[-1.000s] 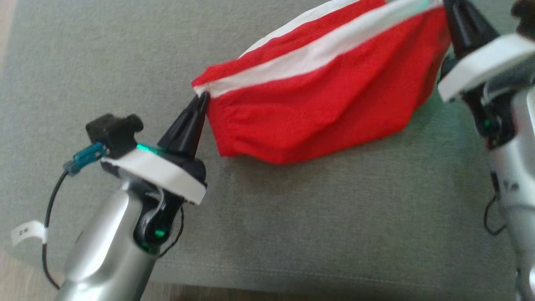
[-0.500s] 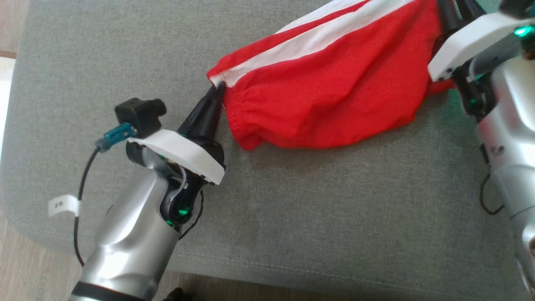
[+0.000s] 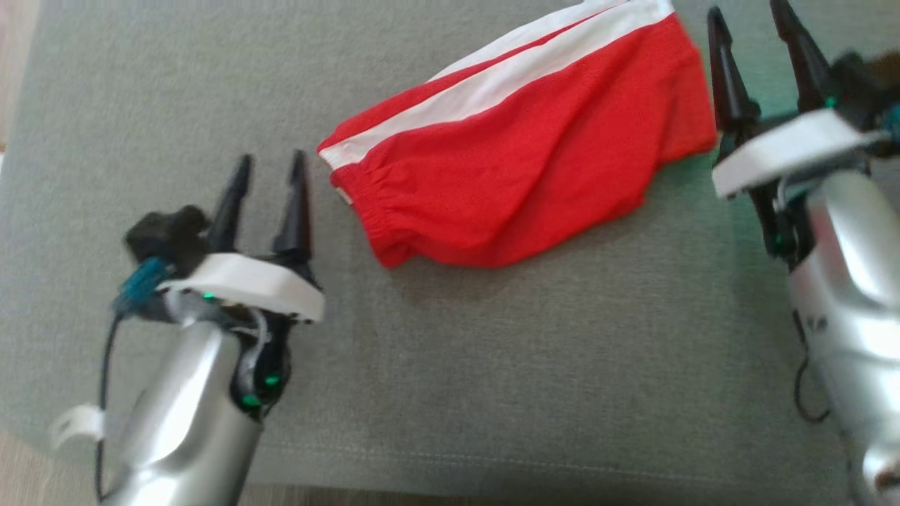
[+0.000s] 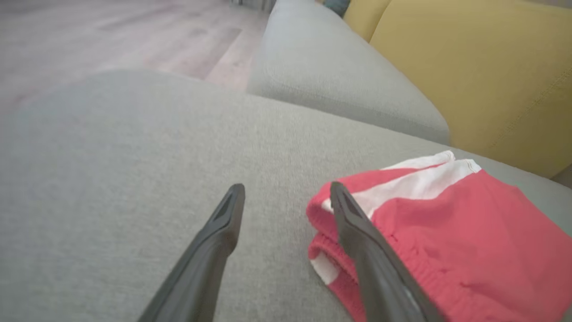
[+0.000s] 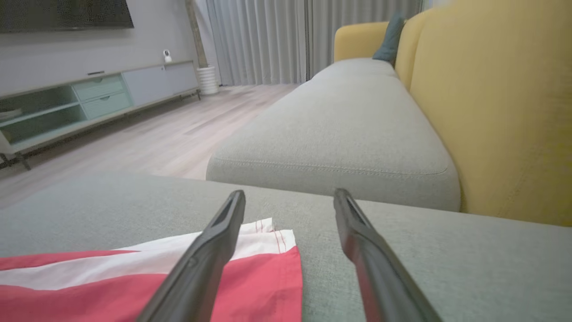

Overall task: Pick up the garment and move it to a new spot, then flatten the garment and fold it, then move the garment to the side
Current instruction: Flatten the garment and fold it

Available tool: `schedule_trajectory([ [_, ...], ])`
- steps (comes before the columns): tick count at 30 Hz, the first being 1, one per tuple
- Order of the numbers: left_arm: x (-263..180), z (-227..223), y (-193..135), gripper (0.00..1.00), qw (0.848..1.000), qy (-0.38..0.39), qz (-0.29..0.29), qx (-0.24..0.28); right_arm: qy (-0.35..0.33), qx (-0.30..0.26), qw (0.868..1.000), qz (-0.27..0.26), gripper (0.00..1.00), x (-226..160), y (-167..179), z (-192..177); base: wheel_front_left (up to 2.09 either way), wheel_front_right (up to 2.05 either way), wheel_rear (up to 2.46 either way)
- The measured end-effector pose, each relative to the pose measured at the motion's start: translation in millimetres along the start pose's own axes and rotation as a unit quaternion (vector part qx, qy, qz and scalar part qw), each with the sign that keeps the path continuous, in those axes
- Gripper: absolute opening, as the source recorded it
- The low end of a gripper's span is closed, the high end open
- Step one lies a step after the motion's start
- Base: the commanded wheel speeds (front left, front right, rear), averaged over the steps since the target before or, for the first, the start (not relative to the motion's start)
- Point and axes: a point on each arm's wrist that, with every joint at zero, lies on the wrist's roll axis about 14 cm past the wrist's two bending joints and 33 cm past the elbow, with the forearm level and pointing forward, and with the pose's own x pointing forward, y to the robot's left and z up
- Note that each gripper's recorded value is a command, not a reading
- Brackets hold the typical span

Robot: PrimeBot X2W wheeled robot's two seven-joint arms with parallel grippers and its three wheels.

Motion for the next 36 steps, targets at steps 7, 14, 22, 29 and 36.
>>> schedule_trajectory([
  [7,-7.6,52.8,-11.6,1.00,0.995,-0.087,-0.013,0.055,-0.037,0.014,0.998,-0.044,1.00,-55.5,-0.7,10.7,0.00,0.00,0.00],
  [14,-24.8,57.3,-25.7,1.00,0.991,-0.101,-0.037,0.084,-0.031,0.024,0.995,-0.093,1.00,-115.9,-3.3,4.2,0.00,0.00,0.00],
  [22,-38.8,45.3,-37.2,1.00,0.990,-0.087,-0.057,0.097,-0.022,0.028,0.993,-0.115,1.00,-150.4,0.3,9.4,0.00,0.00,0.00],
  [29,-45.9,36.4,-35.5,1.00,0.991,-0.075,-0.050,0.097,-0.018,0.026,0.993,-0.113,1.00,-155.1,3.3,14.1,0.00,0.00,0.00],
  [36,-45.4,36.2,-32.1,1.00,0.991,-0.075,-0.046,0.097,-0.016,0.027,0.993,-0.110,1.00,-152.2,5.9,15.7,0.00,0.00,0.00],
])
